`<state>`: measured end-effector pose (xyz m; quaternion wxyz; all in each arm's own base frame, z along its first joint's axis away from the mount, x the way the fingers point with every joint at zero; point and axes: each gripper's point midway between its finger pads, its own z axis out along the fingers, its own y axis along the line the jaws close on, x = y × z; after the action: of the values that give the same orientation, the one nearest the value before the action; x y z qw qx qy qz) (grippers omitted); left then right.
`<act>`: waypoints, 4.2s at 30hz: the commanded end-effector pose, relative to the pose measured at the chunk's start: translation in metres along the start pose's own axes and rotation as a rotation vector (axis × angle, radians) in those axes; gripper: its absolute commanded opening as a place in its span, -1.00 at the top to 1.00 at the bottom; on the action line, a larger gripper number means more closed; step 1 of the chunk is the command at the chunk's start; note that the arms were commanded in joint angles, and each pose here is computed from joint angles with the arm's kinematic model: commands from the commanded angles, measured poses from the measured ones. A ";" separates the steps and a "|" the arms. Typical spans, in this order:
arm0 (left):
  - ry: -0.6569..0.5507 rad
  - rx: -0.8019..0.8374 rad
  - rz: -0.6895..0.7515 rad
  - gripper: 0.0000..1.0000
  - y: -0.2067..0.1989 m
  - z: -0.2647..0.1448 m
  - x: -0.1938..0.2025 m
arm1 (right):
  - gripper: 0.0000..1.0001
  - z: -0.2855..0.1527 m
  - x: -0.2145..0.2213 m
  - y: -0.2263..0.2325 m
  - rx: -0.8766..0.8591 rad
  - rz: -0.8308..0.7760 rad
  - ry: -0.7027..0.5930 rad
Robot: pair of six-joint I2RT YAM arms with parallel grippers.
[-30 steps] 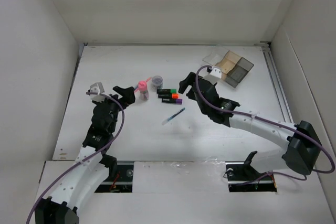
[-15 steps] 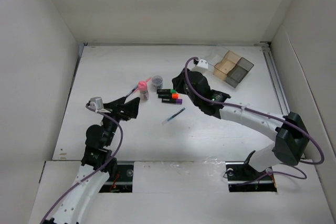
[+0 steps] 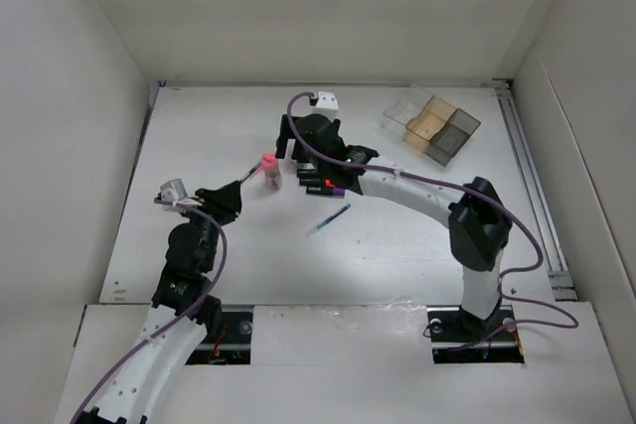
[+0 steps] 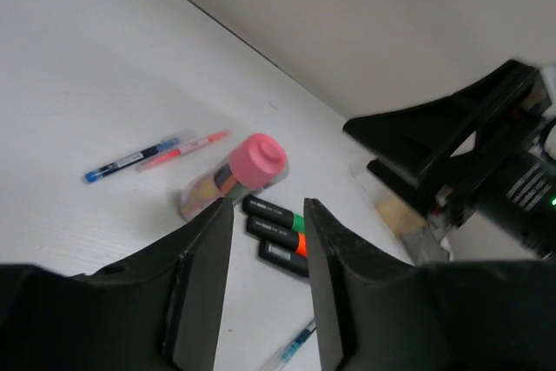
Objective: Sort the stationery into containers
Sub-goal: Grab a piece of stationery with the right arm, then place the stationery into the container, then grab a piece of stationery with the right arm
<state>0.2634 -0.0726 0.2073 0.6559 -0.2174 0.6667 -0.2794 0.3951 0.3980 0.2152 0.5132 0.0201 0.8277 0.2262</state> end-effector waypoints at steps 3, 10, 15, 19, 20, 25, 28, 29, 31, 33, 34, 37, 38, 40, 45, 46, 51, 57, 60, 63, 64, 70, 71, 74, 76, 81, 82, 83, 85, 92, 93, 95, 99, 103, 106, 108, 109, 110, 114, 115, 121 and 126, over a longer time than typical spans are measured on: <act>-0.147 -0.180 -0.113 0.06 0.024 -0.006 -0.032 | -0.89 0.015 0.022 0.025 -0.020 -0.115 0.056; -0.156 -0.204 -0.119 -0.20 0.029 -0.007 -0.033 | -0.89 0.036 0.044 0.042 -0.053 -0.128 0.104; -0.137 -0.197 -0.116 -0.20 0.029 -0.006 -0.027 | -0.81 0.045 0.056 0.047 -0.072 -0.143 0.134; -0.137 -0.184 -0.119 -0.20 0.027 -0.007 -0.028 | -0.73 0.052 0.065 0.044 -0.061 -0.151 0.149; -0.137 -0.184 -0.119 -0.20 0.027 -0.007 -0.028 | -0.70 0.055 0.068 0.044 -0.060 -0.153 0.151; -0.118 -0.175 -0.109 -0.20 0.027 -0.006 -0.022 | -0.32 0.060 0.075 0.043 -0.055 -0.147 0.157; -0.119 -0.161 -0.112 -0.20 0.024 -0.005 -0.023 | -0.03 0.058 0.078 0.047 -0.063 -0.151 0.160; -0.119 -0.161 -0.112 -0.20 0.024 -0.005 -0.023 | 0.05 0.056 0.073 0.048 -0.060 -0.147 0.148; -0.111 -0.154 -0.113 -0.20 0.022 -0.005 -0.022 | 0.28 0.053 0.065 0.049 -0.060 -0.142 0.132; -0.110 -0.140 -0.116 -0.20 0.019 -0.005 -0.022 | 0.33 0.048 0.056 0.049 -0.054 -0.125 0.111; -0.121 -0.128 -0.111 -0.20 0.017 -0.004 -0.026 | 0.33 0.039 0.037 0.053 -0.061 -0.107 0.073; -0.076 -0.075 -0.082 -0.20 0.010 -0.003 -0.015 | 0.35 0.024 -0.019 0.042 -0.029 -0.056 -0.031; -0.058 -0.020 -0.075 -0.20 -0.001 -0.001 -0.013 | 0.35 0.021 -0.039 0.036 -0.021 -0.034 -0.067; -0.026 0.055 -0.043 -0.20 -0.013 0.001 -0.006 | 0.35 0.016 -0.095 0.004 0.022 0.022 -0.148; 0.032 0.098 -0.014 -0.23 -0.020 0.008 0.007 | 0.35 0.020 -0.188 -0.100 0.186 0.137 -0.276; 0.047 0.113 -0.013 -0.26 -0.022 0.009 0.010 | 0.35 0.017 -0.205 -0.123 0.244 0.152 -0.313; 0.086 0.131 0.000 -0.26 -0.025 0.015 0.021 | 0.35 0.023 -0.263 -0.232 0.470 0.234 -0.423; 0.137 0.139 0.024 -0.28 -0.024 0.022 0.036 | 0.35 0.036 -0.282 -0.312 0.620 0.249 -0.416; 0.152 0.138 0.025 -0.28 -0.026 0.027 0.038 | 0.35 0.048 -0.280 -0.318 0.587 0.253 -0.388; 0.176 0.134 0.028 -0.28 -0.023 0.029 0.045 | 0.35 0.049 -0.275 -0.324 0.581 0.256 -0.381; 0.167 0.142 0.026 -0.28 -0.025 0.030 0.043 | 0.35 0.052 -0.270 -0.325 0.577 0.255 -0.370; 0.181 0.142 0.027 -0.28 -0.025 0.030 0.046 | 0.35 0.064 -0.243 -0.339 0.615 0.246 -0.318; 0.188 0.136 0.029 -0.28 -0.023 0.031 0.049 | 0.35 0.067 -0.235 -0.345 0.634 0.234 -0.303; 0.188 0.136 0.029 -0.28 -0.023 0.031 0.049 | 0.35 0.074 -0.226 -0.352 0.655 0.229 -0.288; 0.188 0.136 0.029 -0.28 -0.023 0.031 0.049 | 0.35 0.075 -0.221 -0.364 0.685 0.219 -0.281; 0.195 0.130 0.030 -0.28 -0.021 0.030 0.050 | 0.35 0.086 -0.203 -0.377 0.722 0.202 -0.251; 0.195 0.130 0.030 -0.28 -0.021 0.030 0.050 | 0.35 0.089 -0.198 -0.379 0.727 0.200 -0.242; 0.195 0.130 0.030 -0.28 -0.021 0.030 0.050 | 0.35 0.091 -0.193 -0.388 0.741 0.193 -0.230; 0.195 0.130 0.030 -0.28 -0.021 0.030 0.050 | 0.35 0.094 -0.191 -0.390 0.743 0.192 -0.227; 0.201 0.125 0.040 -0.28 -0.020 0.030 0.052 | -0.06 0.102 -0.180 -0.389 0.743 0.185 -0.207; 0.201 0.125 0.040 -0.28 -0.020 0.030 0.052 | -0.13 0.102 -0.180 -0.389 0.743 0.185 -0.207; 0.203 0.124 0.040 -0.28 -0.019 0.029 0.052 | -0.28 0.103 -0.179 -0.384 0.735 0.181 -0.204; 0.196 0.130 0.039 -0.28 -0.021 0.028 0.050 | -0.50 0.094 -0.194 -0.370 0.711 0.176 -0.233; 0.195 0.131 0.050 -0.28 -0.021 0.027 0.049 | -0.68 0.075 -0.210 -0.353 0.691 0.178 -0.256; 0.194 0.132 0.050 -0.28 -0.023 0.028 0.047 | -0.71 0.059 -0.222 -0.340 0.676 0.179 -0.284; 0.194 0.132 0.050 -0.28 -0.023 0.026 0.046 | -0.74 0.042 -0.236 -0.321 0.635 0.183 -0.316; 0.185 0.140 0.057 -0.28 -0.024 0.026 0.044 | -0.74 0.040 -0.237 -0.309 0.607 0.181 -0.320; 0.185 0.140 0.058 -0.28 -0.024 0.024 0.043 | -0.74 0.030 -0.246 -0.290 0.573 0.170 -0.341; 0.175 0.124 0.068 -0.26 -0.023 0.023 0.039 | -0.49 0.023 -0.233 -0.233 0.432 0.131 -0.295; 0.158 0.123 0.066 -0.26 -0.025 0.023 0.033 | -0.10 0.024 -0.226 -0.219 0.390 0.124 -0.276; 0.137 0.114 0.065 -0.26 -0.026 0.022 0.026 | 0.08 0.032 -0.121 -0.106 0.116 0.005 -0.097; 0.130 0.108 0.065 -0.26 -0.025 0.018 0.023 | -0.93 0.040 -0.050 -0.050 0.026 -0.102 0.029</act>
<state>0.2765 -0.1102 0.1739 0.6007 -0.1456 0.7258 -0.3019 0.4736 0.3282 0.2326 0.5193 0.0211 0.8357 0.1771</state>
